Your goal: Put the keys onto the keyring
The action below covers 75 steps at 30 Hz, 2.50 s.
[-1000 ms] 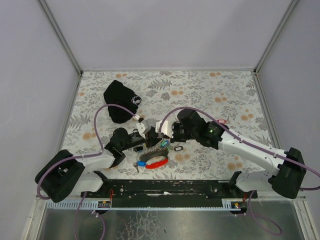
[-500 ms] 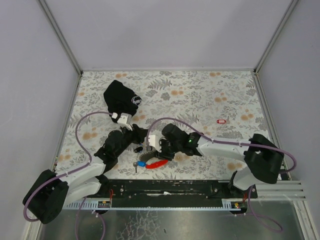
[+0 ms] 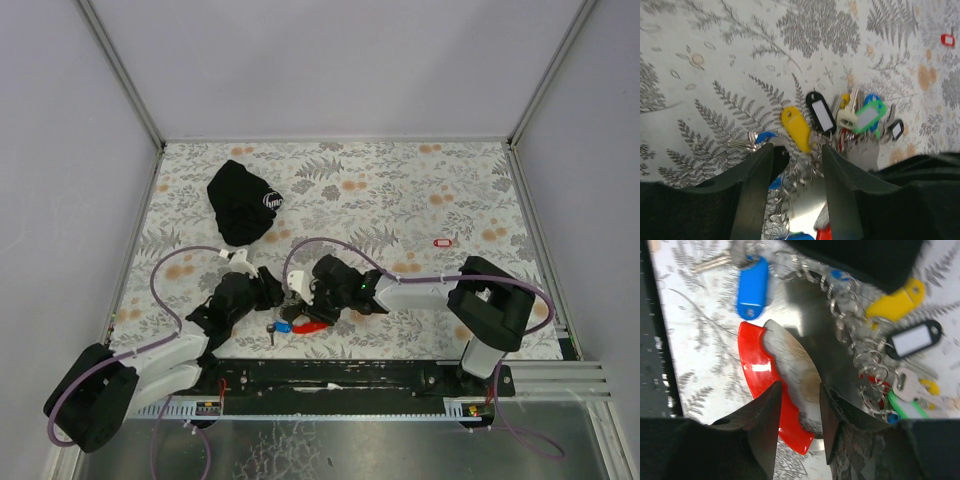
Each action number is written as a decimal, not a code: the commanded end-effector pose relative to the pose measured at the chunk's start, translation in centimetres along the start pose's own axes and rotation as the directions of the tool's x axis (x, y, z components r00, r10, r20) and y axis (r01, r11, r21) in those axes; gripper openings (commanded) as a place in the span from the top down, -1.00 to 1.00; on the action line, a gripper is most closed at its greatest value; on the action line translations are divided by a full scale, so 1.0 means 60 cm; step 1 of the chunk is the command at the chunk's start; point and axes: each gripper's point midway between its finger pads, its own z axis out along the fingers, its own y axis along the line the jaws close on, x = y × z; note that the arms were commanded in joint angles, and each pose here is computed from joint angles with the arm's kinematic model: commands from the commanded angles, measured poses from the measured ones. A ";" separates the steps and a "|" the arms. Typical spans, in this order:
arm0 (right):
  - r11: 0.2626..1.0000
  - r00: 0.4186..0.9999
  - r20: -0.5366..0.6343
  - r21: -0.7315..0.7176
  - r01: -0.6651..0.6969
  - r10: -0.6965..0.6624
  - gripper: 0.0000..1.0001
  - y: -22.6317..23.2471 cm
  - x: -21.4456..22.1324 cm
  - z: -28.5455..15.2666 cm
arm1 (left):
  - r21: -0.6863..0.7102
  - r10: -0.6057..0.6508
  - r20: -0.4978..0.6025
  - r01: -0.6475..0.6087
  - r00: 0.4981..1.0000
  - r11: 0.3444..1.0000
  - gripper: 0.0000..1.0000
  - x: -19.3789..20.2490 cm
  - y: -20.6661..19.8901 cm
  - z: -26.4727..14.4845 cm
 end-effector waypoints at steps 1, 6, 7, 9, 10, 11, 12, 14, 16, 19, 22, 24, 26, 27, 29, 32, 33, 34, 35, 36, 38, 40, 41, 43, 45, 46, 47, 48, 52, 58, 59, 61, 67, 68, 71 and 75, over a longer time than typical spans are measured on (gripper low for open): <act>0.977 0.981 -0.109 0.157 -0.144 0.162 0.15 -0.062 0.088 -0.031 | 0.090 -0.055 -0.047 0.059 0.997 0.994 0.13 0.010 -0.031 0.008; 0.937 0.962 -0.028 0.234 -0.257 0.271 0.16 -0.101 0.096 -0.075 | 0.145 -0.055 -0.088 0.067 0.995 0.987 0.08 0.010 -0.059 0.019; 0.930 0.961 -0.022 0.259 -0.261 0.276 0.16 -0.108 0.095 -0.080 | 0.151 -0.056 -0.086 0.068 0.995 0.986 0.07 0.007 -0.062 0.019; 0.919 0.958 -0.057 0.302 -0.253 0.283 0.16 -0.120 0.100 -0.088 | 0.159 -0.054 -0.075 0.066 0.996 0.985 0.05 0.001 -0.067 0.019; 0.912 0.952 -0.092 0.326 -0.249 0.293 0.16 -0.124 0.109 -0.094 | 0.153 -0.047 -0.067 0.057 0.997 0.987 0.04 -0.002 -0.066 0.019; 0.909 0.950 -0.108 0.339 -0.242 0.293 0.16 -0.128 0.111 -0.099 | 0.147 -0.042 -0.060 0.051 0.997 0.988 0.03 -0.006 -0.065 0.018; 0.912 0.955 -0.104 0.339 -0.230 0.279 0.16 -0.129 0.104 -0.104 | 0.138 -0.038 -0.059 0.045 0.998 0.989 0.02 -0.007 -0.063 0.017; 0.938 0.971 -0.042 0.273 -0.215 0.235 0.16 -0.115 0.073 -0.108 | 0.119 -0.034 -0.043 0.039 0.998 0.992 0.00 -0.012 -0.057 0.014; 0.959 0.981 0.044 0.209 -0.192 0.187 0.16 -0.099 0.036 -0.114 | 0.081 -0.047 -0.032 0.049 0.998 0.995 -0.01 -0.014 -0.045 0.010; 0.981 0.983 0.136 0.136 -0.139 0.120 0.16 -0.076 -0.013 -0.117 | 0.041 -0.073 -0.029 0.074 0.997 0.996 -0.01 -0.011 -0.032 0.003; 0.994 0.984 0.169 0.087 -0.064 0.049 0.16 -0.054 -0.050 -0.102 | 0.031 -0.085 -0.046 0.087 0.995 0.996 -0.02 -0.003 -0.027 -0.002; 0.997 0.985 0.169 0.068 -0.040 0.028 0.15 -0.045 -0.064 -0.085 | 0.039 -0.097 -0.076 0.100 0.992 0.994 -0.01 0.007 -0.030 -0.003; 0.998 0.985 0.172 0.060 -0.027 0.017 0.15 -0.042 -0.075 -0.071 | 0.046 -0.119 -0.110 0.125 0.987 0.991 0.04 0.020 -0.032 -0.005; 0.998 0.985 0.172 0.057 -0.027 0.017 0.15 -0.040 -0.077 -0.066 | 0.051 -0.130 -0.123 0.137 0.984 0.989 0.07 0.025 -0.033 -0.007; 0.998 0.984 0.177 0.061 -0.035 0.024 0.15 -0.043 -0.079 -0.059 | 0.065 -0.163 -0.159 0.175 0.974 0.982 0.12 0.038 -0.039 -0.011; 0.998 0.983 0.180 0.047 -0.036 0.027 0.18 -0.039 -0.077 -0.052 | 0.079 -0.202 -0.188 0.219 0.961 0.972 0.14 0.053 -0.043 -0.019; 0.999 0.983 0.185 0.036 -0.030 0.023 0.21 -0.033 -0.079 -0.049 | 0.077 -0.209 -0.188 0.226 0.960 0.971 0.14 0.056 -0.042 -0.020; 0.999 0.981 0.191 0.031 -0.021 0.015 0.26 -0.028 -0.082 -0.046 | 0.076 -0.212 -0.187 0.229 0.959 0.970 0.14 0.057 -0.041 -0.021; 1.000 0.979 0.202 0.027 -0.010 0.005 0.30 -0.023 -0.088 -0.042 | 0.069 -0.213 -0.182 0.228 0.960 0.971 0.13 0.056 -0.038 -0.021; 1.000 0.977 0.213 0.025 -0.005 -0.001 0.34 -0.019 -0.092 -0.037 | 0.061 -0.214 -0.173 0.227 0.961 0.972 0.13 0.054 -0.036 -0.020; 1.000 0.973 0.231 0.018 0.001 -0.005 0.41 -0.012 -0.103 -0.030 | 0.037 -0.216 -0.158 0.225 0.963 0.974 0.13 0.050 -0.030 -0.019; 1.000 0.971 0.239 0.010 0.001 -0.003 0.49 -0.007 -0.109 -0.022 | 0.018 -0.220 -0.156 0.226 0.963 0.974 0.13 0.049 -0.026 -0.020; 1.000 0.969 0.249 0.008 0.003 -0.004 0.52 -0.006 -0.115 -0.021 | 0.012 -0.222 -0.157 0.226 0.962 0.974 0.13 0.048 -0.025 -0.020; 1.000 0.972 0.237 -0.010 0.003 -0.001 0.58 -0.001 -0.111 -0.006 | -0.012 -0.229 -0.166 0.230 0.959 0.973 0.13 0.051 -0.020 -0.023; 1.000 0.973 0.232 -0.023 0.007 -0.002 0.61 0.004 -0.113 0.003 | -0.022 -0.234 -0.172 0.234 0.957 0.972 0.13 0.053 -0.019 -0.025; 1.000 0.973 0.230 -0.027 0.010 -0.004 0.61 0.006 -0.114 0.007 | -0.031 -0.238 -0.174 0.236 0.956 0.971 0.14 0.054 -0.017 -0.026; 1.000 0.973 0.229 -0.028 0.012 -0.006 0.62 0.007 -0.115 0.010 | -0.035 -0.239 -0.172 0.237 0.956 0.971 0.14 0.053 -0.016 -0.027; 1.000 0.973 0.230 -0.024 0.013 -0.007 0.64 0.006 -0.116 0.013 | -0.035 -0.239 -0.167 0.236 0.957 0.971 0.14 0.051 -0.016 -0.028; 1.000 0.975 0.220 -0.004 0.011 -0.010 0.69 0.000 -0.116 0.020 | -0.040 -0.236 -0.155 0.233 0.959 0.972 0.14 0.047 -0.015 -0.029; 1.000 0.979 0.204 0.030 0.004 -0.010 0.71 -0.012 -0.108 0.029 | -0.048 -0.234 -0.166 0.229 0.958 0.972 0.15 0.050 -0.013 -0.029; 1.000 0.980 0.200 0.029 0.003 -0.009 0.71 -0.012 -0.107 0.031 | -0.045 -0.233 -0.169 0.229 0.958 0.972 0.16 0.051 -0.014 -0.029; 1.000 0.981 0.191 0.028 0.001 -0.006 0.72 -0.012 -0.104 0.035 | -0.046 -0.233 -0.172 0.229 0.957 0.972 0.17 0.051 -0.015 -0.029; 0.999 0.984 0.179 0.041 0.001 -0.008 0.71 -0.017 -0.097 0.042 | -0.042 -0.237 -0.181 0.233 0.955 0.972 0.18 0.054 -0.017 -0.030; 0.999 0.984 0.176 0.050 -0.001 -0.008 0.70 -0.020 -0.096 0.044 | -0.041 -0.236 -0.185 0.233 0.954 0.972 0.18 0.055 -0.017 -0.030; 0.997 0.987 0.163 0.081 -0.003 -0.011 0.65 -0.029 -0.089 0.048 | -0.040 -0.239 -0.198 0.236 0.951 0.971 0.19 0.058 -0.019 -0.031; 0.993 0.986 0.166 0.115 -0.009 -0.010 0.64 -0.039 -0.087 0.050 | -0.038 -0.250 -0.212 0.248 0.945 0.968 0.20 0.064 -0.020 -0.032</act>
